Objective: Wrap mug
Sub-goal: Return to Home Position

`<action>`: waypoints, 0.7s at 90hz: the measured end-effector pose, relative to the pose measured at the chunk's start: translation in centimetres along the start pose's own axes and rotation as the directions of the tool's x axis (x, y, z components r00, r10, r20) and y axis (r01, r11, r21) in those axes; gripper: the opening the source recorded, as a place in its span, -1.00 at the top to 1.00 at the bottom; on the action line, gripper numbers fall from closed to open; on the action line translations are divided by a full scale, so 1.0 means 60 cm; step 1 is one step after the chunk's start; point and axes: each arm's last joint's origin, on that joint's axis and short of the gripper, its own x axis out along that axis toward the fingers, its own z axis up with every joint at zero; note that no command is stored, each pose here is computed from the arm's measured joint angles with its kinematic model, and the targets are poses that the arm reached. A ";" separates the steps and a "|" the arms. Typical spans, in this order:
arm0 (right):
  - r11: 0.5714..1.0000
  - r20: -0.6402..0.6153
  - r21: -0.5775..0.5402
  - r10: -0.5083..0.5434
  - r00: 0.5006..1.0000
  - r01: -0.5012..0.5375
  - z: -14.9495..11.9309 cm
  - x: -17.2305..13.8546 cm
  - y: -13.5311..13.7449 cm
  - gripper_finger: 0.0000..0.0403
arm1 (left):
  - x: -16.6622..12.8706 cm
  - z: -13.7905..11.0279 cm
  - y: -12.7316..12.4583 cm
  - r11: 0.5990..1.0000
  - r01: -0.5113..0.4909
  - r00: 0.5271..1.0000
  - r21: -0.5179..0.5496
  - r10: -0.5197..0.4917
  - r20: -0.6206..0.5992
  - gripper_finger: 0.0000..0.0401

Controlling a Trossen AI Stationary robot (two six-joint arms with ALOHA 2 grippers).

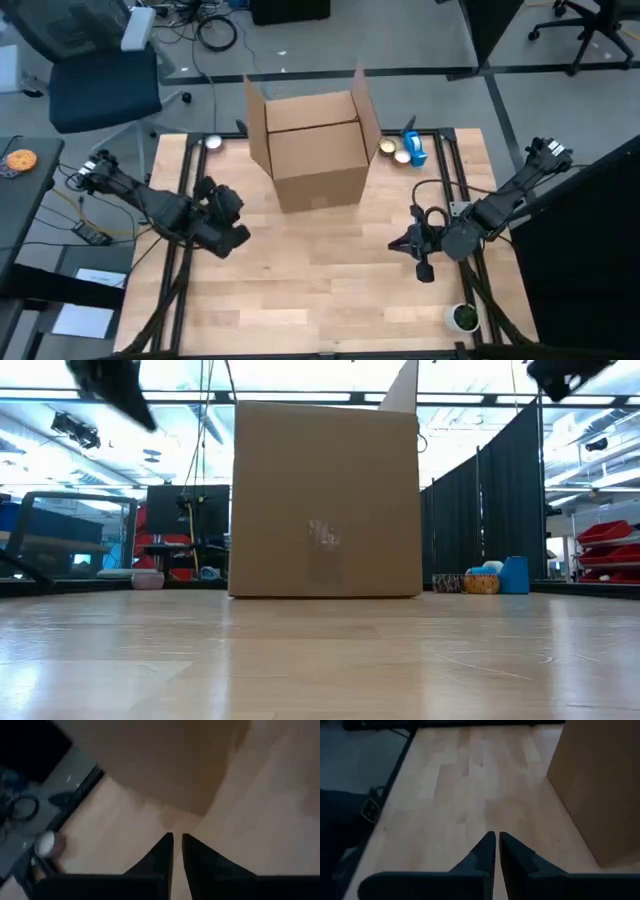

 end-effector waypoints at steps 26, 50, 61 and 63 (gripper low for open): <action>0.991 0.025 0.101 -0.090 0.996 0.087 -0.084 0.050 -0.050 1.00 | 0.067 -0.070 -0.017 0.992 0.083 0.996 -0.090 -0.085 -0.020 0.87; 0.949 0.048 0.293 -0.139 0.989 0.119 -0.155 0.049 -0.095 1.00 | 0.122 -0.091 -0.031 0.977 0.153 0.988 -0.147 -0.154 0.005 0.87; 0.934 0.076 0.337 -0.152 0.985 0.118 -0.178 0.046 -0.109 1.00 | 0.150 -0.092 -0.033 0.959 0.226 0.974 -0.170 -0.228 0.010 0.87; 0.932 0.084 0.343 -0.154 0.985 0.116 -0.180 0.045 -0.110 1.00 | 0.155 -0.091 -0.033 0.955 0.240 0.970 -0.172 -0.242 0.008 0.87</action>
